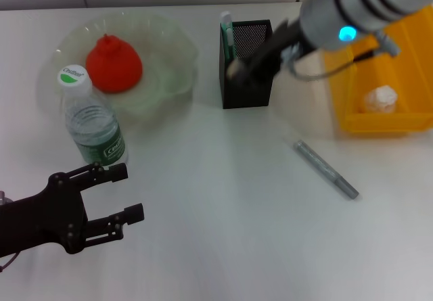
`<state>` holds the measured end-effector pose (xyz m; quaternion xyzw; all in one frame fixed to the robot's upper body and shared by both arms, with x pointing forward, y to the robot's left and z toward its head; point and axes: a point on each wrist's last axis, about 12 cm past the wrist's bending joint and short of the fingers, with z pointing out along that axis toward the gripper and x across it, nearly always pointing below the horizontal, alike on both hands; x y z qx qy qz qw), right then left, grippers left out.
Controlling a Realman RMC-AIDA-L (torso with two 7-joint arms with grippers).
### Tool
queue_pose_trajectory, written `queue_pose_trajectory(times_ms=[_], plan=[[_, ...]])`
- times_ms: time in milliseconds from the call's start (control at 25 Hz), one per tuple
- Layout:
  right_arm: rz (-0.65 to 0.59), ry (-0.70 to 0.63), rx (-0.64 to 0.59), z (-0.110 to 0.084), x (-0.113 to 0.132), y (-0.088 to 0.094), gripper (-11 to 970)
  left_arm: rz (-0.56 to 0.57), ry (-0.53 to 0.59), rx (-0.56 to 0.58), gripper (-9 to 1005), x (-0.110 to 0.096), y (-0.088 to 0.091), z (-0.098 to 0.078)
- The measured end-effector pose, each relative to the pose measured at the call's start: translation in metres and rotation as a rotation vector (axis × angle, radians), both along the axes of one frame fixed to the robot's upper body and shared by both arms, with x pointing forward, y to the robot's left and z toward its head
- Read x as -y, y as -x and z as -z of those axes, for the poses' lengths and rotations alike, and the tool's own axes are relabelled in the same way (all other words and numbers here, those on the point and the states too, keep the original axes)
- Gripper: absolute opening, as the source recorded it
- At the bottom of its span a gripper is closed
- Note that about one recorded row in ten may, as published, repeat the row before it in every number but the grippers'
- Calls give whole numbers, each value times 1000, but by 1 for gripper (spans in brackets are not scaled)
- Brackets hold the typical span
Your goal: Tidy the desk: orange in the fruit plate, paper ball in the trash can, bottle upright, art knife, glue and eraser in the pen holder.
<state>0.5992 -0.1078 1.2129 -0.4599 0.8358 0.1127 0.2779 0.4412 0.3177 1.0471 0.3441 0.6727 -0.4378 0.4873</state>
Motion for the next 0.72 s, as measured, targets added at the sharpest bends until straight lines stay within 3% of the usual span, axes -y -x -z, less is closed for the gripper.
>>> queue_pose_trajectory(times_ms=[160, 440, 720], plan=[[92, -43, 94, -5, 11, -21, 280, -1, -2, -2, 782, -1, 1, 0], [125, -31, 149, 3, 6, -39, 305, 0, -2, -2, 782, 0, 0, 0], [130, -34, 155, 5, 7, -39, 329, 2, 6, -4, 782, 0, 0, -1]])
